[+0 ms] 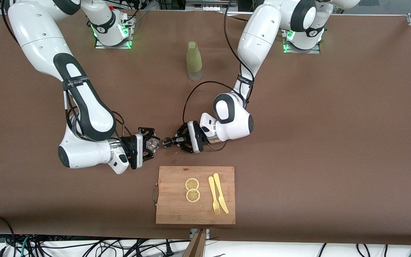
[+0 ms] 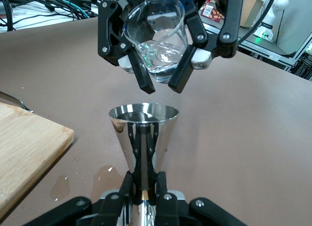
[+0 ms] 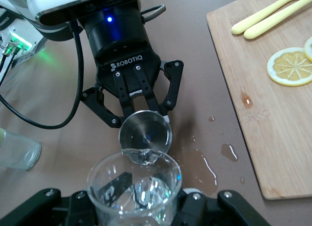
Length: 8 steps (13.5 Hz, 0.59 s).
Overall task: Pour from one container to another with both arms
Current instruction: 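Tilt the glass with the right gripper, pouring liquid into the jigger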
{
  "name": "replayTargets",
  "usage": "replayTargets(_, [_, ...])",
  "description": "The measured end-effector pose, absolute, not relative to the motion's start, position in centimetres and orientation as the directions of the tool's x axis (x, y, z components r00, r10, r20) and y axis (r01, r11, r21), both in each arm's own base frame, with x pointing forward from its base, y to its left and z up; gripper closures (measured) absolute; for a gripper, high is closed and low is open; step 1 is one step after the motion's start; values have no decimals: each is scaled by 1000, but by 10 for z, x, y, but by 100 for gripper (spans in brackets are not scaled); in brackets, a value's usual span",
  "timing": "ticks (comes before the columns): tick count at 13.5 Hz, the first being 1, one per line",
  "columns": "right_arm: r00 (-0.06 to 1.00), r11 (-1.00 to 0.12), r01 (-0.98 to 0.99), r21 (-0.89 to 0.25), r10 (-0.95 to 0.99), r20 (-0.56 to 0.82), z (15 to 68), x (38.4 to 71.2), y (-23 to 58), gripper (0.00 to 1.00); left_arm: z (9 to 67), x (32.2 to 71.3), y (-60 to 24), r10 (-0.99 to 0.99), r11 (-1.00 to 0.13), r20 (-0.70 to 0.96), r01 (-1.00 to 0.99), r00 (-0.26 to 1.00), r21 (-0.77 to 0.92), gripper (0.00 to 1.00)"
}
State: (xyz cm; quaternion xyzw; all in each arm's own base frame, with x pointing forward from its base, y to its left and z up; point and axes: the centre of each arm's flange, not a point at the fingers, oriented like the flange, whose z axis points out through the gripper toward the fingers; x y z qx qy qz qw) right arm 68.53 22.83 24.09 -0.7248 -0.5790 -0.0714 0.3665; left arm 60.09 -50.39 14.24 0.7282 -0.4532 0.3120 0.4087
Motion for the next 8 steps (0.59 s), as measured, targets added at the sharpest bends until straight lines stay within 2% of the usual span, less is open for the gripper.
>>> replayTargets(8, [316, -86, 887, -454, 830, 460, 250, 680, 248, 70, 142, 601, -504, -406, -256, 825, -915, 394, 311, 79])
